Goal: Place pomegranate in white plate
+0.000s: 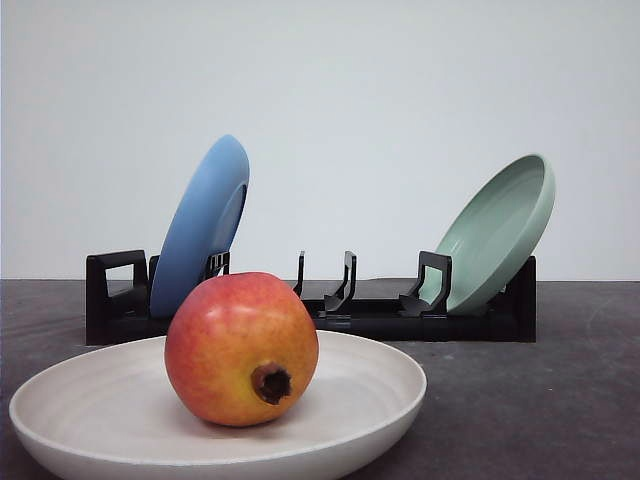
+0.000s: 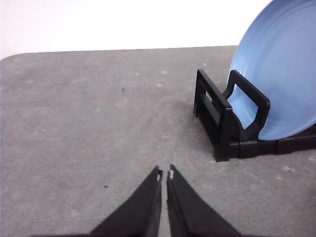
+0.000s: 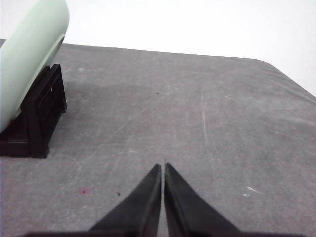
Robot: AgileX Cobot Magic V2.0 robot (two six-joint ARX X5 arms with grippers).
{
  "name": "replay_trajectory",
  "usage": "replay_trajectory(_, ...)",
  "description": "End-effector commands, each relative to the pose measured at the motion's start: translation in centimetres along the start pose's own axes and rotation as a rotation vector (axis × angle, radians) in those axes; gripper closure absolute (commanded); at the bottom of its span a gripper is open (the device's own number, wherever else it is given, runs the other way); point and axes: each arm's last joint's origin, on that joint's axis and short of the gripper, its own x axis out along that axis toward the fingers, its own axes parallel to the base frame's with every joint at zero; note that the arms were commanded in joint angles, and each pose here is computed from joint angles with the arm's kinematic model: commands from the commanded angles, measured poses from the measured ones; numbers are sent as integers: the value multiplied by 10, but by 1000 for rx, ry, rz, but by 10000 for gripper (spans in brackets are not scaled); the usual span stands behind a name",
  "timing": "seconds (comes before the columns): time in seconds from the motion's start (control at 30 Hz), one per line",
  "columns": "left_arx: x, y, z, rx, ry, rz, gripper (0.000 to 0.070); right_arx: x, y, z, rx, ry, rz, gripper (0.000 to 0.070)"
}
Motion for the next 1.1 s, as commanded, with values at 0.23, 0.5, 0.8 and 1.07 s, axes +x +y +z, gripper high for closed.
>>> replay_trajectory(0.23,1,0,-4,9,11,3,700,0,0,-1,3,1,-1,697)
replay_trajectory(0.5,1,0,-4,9,11,3,700,0,0,-1,3,1,-1,697)
replay_trajectory(0.8,1,0,-4,9,11,3,700,0,0,-1,3,1,-1,697)
replay_trajectory(1.07,1,0,-4,9,11,3,700,0,0,-1,3,1,-1,697)
